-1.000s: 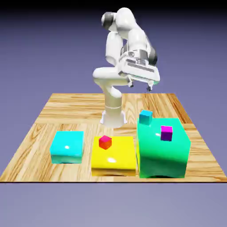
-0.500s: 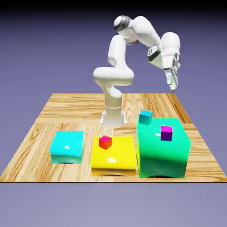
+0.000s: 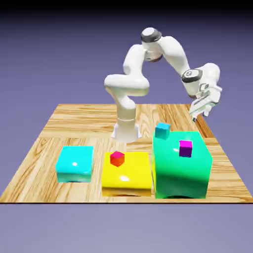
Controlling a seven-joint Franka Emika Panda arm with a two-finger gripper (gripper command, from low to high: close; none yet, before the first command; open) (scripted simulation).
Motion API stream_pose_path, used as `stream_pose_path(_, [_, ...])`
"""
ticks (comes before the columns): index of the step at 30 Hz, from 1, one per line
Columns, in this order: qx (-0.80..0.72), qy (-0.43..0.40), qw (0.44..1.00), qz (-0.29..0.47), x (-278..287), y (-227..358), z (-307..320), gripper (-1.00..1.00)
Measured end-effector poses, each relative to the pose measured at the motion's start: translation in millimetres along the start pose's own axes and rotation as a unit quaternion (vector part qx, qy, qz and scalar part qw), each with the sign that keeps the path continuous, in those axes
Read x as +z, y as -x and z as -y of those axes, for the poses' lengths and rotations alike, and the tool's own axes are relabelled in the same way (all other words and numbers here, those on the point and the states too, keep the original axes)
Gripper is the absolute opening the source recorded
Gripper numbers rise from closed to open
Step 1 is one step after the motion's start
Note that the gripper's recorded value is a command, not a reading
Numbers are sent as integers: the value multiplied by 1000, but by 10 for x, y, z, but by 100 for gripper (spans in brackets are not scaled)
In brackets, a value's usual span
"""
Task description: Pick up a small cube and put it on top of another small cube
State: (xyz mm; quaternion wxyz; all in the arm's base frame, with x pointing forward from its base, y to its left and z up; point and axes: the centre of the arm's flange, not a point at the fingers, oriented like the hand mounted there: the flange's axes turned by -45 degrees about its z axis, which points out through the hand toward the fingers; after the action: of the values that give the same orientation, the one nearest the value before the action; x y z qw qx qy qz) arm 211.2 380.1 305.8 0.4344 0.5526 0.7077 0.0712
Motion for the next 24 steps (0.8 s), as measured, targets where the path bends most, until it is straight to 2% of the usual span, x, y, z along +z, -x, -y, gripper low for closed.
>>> stream_pose_path(7, [-153,-26,985,81,373,-481,753,0])
stream_pose_path(13, [-278,-63,946,154,812,-709,1483,0])
stream_pose_path(17, [-301,-96,923,221,1232,-523,1876,0])
stream_pose_path(18, [-301,-96,923,221,1232,-523,1876,0])
stream_pose_path(21, [-301,-95,923,221,1695,-427,1985,0])
stream_pose_path(22, [-301,-96,923,221,1797,-397,2014,-100])
stream_pose_path(24, [-301,-96,923,221,1797,-397,2014,-100])
